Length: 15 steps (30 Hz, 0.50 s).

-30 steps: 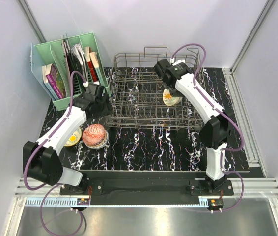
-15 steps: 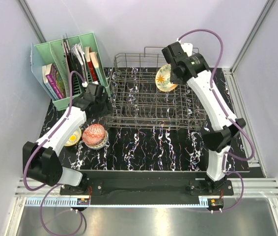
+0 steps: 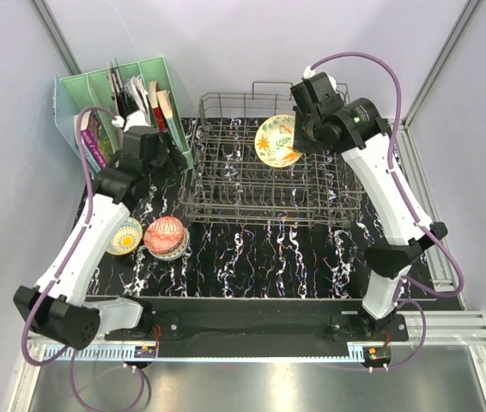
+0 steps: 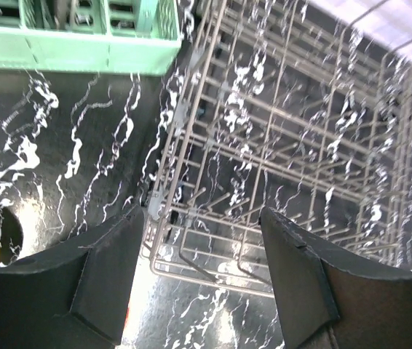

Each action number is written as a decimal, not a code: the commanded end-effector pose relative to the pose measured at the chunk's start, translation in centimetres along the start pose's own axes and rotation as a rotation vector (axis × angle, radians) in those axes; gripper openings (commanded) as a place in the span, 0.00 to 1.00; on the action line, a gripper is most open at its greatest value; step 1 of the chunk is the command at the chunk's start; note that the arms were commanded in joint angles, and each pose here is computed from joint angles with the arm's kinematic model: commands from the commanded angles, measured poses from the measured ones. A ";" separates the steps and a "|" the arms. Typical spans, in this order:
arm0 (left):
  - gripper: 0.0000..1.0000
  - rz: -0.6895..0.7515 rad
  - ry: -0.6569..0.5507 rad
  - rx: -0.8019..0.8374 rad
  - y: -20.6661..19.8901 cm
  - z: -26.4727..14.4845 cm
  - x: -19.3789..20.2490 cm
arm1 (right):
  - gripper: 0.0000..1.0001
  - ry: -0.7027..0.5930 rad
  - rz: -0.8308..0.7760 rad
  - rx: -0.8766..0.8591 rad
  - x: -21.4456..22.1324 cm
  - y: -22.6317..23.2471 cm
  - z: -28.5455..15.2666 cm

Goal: Unload the bowls from the dish rack

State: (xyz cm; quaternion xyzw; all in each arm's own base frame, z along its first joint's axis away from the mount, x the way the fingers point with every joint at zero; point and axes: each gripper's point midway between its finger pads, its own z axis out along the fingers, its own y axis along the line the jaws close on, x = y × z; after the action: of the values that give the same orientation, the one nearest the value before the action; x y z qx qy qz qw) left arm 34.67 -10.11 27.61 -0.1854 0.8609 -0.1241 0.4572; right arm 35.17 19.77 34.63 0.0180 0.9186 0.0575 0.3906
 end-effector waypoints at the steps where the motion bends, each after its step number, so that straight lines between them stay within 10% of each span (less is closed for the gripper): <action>1: 0.70 -0.066 -0.129 -0.037 0.9 -2.1 -3.9 | 0.00 0.055 -0.046 -0.133 1.2 2.8 -0.9; 15: 0.70 -0.258 -0.245 -0.398 11.9 -8.5 -3.8 | 0.00 0.145 -0.171 -0.521 3.9 17.2 2.8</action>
State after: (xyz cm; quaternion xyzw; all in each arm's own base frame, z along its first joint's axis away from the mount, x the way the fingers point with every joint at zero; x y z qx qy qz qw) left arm 29.99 0.09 29.81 -0.3466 0.8073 -0.0170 0.4774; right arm 35.64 33.22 30.03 -0.1142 0.9248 0.1845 0.3124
